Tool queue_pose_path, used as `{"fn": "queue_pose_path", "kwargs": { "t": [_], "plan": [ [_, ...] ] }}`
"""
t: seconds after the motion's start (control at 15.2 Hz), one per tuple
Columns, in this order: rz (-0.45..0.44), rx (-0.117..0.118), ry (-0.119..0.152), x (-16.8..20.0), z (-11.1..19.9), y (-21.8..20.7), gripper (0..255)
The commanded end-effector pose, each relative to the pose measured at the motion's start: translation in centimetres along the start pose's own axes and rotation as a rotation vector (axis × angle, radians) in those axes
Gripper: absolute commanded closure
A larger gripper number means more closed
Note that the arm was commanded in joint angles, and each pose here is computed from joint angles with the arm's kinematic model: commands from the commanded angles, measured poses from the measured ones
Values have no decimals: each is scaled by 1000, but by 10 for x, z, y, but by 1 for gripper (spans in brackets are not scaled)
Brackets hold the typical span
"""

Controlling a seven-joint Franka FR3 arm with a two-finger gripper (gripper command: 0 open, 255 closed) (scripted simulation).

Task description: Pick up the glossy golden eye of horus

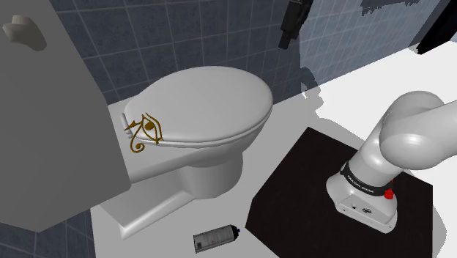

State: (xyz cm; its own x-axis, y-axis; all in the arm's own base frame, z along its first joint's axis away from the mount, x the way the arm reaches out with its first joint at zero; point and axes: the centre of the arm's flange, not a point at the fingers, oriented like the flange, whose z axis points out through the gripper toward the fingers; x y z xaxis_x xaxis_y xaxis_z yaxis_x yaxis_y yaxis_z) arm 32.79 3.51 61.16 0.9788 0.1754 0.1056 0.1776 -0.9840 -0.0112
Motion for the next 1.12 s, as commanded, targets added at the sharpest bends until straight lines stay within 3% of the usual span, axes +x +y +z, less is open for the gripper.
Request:
{"fn": "queue_pose_path", "kwargs": {
  "t": [0.0,1.06],
  "plan": [
    [0,0,0,0,0,0,0],
    [65,-55,-60,132,90,-154,0]
  ]
}}
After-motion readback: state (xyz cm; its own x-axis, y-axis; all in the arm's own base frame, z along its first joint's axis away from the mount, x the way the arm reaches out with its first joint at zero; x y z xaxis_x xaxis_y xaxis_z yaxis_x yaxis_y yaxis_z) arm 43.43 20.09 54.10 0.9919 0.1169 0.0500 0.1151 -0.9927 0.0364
